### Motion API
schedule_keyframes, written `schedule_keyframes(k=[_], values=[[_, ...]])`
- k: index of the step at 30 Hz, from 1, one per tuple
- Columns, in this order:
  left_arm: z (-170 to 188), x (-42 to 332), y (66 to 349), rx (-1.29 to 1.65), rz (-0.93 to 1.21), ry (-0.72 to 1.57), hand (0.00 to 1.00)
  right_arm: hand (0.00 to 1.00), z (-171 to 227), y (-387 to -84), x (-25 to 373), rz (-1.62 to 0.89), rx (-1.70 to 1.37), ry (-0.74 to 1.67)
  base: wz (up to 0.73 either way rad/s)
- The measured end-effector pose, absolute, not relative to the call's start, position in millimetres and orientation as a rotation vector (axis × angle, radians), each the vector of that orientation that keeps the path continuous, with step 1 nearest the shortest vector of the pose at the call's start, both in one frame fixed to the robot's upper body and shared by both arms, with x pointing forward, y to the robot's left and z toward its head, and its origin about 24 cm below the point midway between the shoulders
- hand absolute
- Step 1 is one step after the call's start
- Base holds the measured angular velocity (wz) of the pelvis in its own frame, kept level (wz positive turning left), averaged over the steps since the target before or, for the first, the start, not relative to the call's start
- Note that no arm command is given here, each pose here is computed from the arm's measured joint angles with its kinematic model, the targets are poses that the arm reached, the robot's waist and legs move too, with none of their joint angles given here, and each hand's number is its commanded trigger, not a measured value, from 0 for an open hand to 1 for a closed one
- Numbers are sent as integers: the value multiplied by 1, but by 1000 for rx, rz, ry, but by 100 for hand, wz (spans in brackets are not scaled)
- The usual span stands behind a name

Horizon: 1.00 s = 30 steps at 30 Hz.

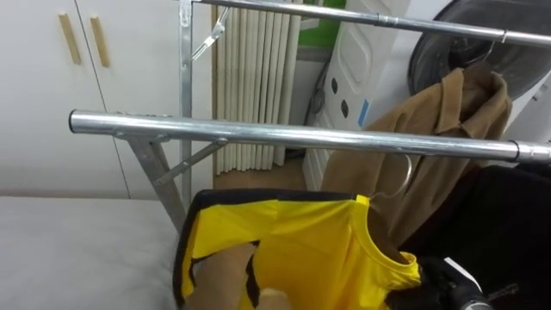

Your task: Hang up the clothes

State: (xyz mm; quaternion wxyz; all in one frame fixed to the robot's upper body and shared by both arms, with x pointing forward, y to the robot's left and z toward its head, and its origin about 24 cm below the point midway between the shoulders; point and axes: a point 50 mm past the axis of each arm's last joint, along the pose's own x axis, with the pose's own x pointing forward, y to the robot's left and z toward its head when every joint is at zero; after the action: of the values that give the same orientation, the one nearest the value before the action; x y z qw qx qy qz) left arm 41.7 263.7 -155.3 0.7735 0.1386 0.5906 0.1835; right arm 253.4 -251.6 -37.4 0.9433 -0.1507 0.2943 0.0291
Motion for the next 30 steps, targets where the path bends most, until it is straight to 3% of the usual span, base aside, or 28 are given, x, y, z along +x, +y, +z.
schedule_keyframes(k=[30], values=[[-154, 41, 267, 273, 389, 1281, 0, 100, -12, -259, 271, 42, -428, 516, 0]])
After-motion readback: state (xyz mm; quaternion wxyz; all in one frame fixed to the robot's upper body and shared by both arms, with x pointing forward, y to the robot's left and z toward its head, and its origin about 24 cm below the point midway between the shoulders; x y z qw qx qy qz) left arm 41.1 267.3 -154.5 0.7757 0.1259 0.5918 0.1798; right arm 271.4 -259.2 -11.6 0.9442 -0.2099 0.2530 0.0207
